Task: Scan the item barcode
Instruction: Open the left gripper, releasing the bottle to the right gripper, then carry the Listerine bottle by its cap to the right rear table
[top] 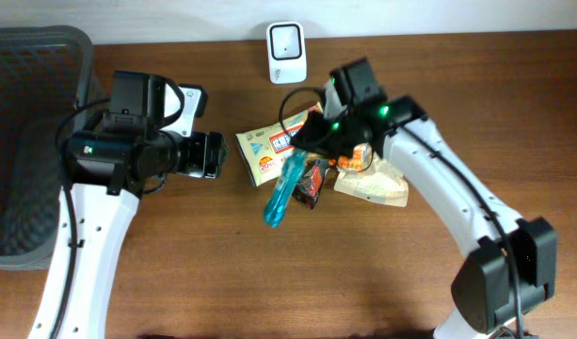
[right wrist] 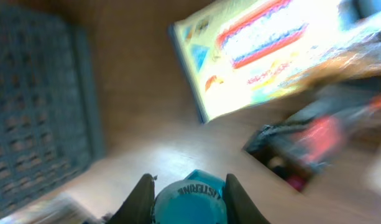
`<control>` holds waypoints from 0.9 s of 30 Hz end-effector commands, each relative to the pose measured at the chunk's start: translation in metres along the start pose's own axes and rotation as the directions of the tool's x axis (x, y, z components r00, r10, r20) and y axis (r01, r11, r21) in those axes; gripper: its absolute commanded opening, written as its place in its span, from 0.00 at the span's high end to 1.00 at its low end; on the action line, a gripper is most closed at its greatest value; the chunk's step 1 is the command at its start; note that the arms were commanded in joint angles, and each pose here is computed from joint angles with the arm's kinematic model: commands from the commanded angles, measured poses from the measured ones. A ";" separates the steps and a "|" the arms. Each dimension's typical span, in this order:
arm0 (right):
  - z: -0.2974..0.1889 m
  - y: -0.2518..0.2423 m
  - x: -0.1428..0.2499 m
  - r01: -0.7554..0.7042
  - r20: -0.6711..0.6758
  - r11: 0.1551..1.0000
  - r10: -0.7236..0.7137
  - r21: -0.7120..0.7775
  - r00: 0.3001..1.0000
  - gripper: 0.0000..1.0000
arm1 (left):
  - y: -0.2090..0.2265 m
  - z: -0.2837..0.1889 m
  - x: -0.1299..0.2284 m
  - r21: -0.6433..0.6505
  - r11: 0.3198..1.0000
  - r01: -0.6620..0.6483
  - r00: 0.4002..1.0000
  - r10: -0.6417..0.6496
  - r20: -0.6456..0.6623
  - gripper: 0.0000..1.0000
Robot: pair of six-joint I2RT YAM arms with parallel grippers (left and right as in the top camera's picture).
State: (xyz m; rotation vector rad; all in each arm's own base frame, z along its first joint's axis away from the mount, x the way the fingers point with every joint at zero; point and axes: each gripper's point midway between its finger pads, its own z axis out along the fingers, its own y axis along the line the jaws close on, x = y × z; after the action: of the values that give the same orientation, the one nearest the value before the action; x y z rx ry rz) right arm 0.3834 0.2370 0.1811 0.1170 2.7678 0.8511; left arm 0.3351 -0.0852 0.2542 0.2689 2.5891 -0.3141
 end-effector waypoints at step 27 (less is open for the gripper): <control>-0.196 -0.314 -0.140 -0.623 0.652 0.491 0.137 0.609 0.745 0.89 | 0.002 -0.005 0.002 -0.003 1.000 0.018 1.000 -0.018 -0.002 0.18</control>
State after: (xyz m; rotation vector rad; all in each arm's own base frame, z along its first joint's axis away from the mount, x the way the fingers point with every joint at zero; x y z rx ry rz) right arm 0.4613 -0.1330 0.2003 0.9547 2.3725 -0.4585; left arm 0.3322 -0.0815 0.2518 0.2589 2.6079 -0.3003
